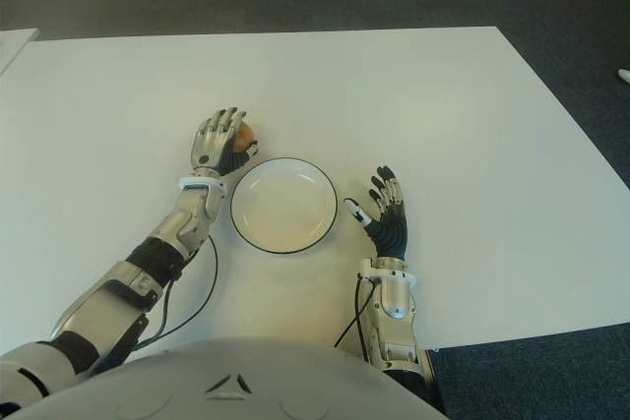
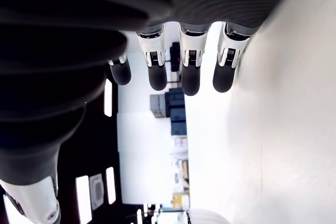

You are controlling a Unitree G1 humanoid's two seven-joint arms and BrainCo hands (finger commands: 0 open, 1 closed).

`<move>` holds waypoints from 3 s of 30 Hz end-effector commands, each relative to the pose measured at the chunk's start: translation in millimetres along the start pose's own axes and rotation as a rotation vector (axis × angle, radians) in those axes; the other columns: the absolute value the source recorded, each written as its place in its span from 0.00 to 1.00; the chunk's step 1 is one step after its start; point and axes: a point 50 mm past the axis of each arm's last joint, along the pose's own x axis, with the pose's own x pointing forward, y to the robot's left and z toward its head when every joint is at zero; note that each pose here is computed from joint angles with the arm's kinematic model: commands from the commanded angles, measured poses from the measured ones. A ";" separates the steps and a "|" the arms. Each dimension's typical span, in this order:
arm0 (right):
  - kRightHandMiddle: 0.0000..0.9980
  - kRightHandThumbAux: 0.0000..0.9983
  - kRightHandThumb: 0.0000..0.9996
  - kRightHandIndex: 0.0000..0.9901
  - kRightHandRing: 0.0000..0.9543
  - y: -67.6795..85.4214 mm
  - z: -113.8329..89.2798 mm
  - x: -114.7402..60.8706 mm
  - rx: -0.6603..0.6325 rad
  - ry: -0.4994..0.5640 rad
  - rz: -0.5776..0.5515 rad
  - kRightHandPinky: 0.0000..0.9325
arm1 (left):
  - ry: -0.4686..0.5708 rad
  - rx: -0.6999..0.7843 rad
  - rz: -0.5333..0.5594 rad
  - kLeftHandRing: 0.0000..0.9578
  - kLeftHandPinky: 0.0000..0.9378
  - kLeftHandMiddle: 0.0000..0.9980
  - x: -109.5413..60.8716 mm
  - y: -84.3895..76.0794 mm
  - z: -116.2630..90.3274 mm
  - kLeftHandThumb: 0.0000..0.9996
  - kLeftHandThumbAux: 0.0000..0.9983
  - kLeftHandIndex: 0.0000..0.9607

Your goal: Put the apples into the plate.

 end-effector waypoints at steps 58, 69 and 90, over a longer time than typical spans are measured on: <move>0.15 0.67 0.28 0.10 0.12 -13.6 -35.3 -30.4 0.032 0.222 -0.052 0.14 | 0.064 0.162 -0.267 0.13 0.21 0.13 -16.6 -53.7 -29.4 0.35 0.42 0.09; 0.14 0.69 0.28 0.11 0.11 -15.7 -34.4 -29.8 0.026 0.220 -0.059 0.12 | 0.058 0.146 -0.280 0.56 0.57 0.53 -18.9 -59.3 -26.6 0.56 0.49 0.34; 0.12 0.70 0.25 0.10 0.08 -16.0 -34.6 -25.8 0.013 0.223 -0.062 0.09 | 0.066 0.046 -0.369 0.80 0.80 0.52 -19.0 -63.7 -20.0 0.85 0.67 0.41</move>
